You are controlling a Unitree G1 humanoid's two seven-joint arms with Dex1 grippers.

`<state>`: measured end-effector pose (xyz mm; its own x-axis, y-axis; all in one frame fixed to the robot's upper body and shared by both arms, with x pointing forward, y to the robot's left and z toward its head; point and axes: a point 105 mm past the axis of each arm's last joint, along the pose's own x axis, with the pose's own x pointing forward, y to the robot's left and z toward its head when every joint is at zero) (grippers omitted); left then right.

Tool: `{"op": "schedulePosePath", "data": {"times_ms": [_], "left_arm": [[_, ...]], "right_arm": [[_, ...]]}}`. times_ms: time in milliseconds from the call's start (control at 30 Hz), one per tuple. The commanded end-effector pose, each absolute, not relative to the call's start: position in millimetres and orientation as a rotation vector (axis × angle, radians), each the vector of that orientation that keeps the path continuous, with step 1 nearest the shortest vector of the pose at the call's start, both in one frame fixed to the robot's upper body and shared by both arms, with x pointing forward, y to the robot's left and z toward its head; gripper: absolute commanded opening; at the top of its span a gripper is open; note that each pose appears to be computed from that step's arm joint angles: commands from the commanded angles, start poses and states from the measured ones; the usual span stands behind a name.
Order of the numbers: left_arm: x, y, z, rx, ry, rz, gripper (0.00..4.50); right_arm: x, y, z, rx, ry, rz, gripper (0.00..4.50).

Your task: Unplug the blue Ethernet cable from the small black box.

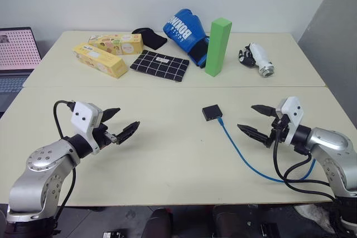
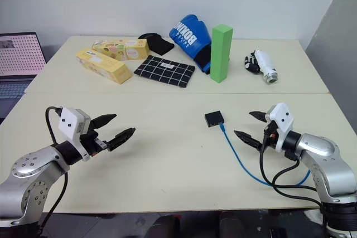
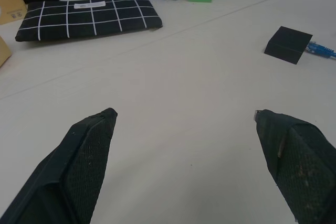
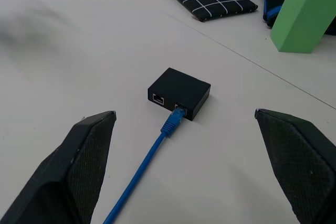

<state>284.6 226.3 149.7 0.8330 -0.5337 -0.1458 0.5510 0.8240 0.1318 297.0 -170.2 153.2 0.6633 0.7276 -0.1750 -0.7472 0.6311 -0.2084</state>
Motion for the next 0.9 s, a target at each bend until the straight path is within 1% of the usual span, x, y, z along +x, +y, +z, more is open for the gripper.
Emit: {"op": "schedulePosePath", "data": {"times_ms": [33, 433, 567, 633, 733, 900], "left_arm": [[277, 223, 158, 0.199, 0.081, -0.621, 4.47], [273, 223, 154, 0.227, 0.100, -0.604, 4.47], [270, 214, 154, 0.219, 0.103, -0.643, 4.47], [266, 206, 154, 0.226, 0.108, -0.691, 4.47], [257, 188, 159, 0.220, 0.088, -0.822, 4.47], [242, 171, 156, 0.224, 0.158, -1.034, 4.47]], "right_arm": [[292, -165, 161, -0.284, 0.049, 0.878, 4.50], [291, -160, 151, -0.276, 0.066, 0.886, 4.50], [294, -154, 145, -0.275, 0.071, 0.847, 4.50], [298, -154, 137, -0.288, 0.101, 0.793, 4.50], [294, -148, 125, -0.295, 0.139, 0.794, 4.50], [301, -132, 116, -0.225, 0.151, 0.732, 4.50]]}}
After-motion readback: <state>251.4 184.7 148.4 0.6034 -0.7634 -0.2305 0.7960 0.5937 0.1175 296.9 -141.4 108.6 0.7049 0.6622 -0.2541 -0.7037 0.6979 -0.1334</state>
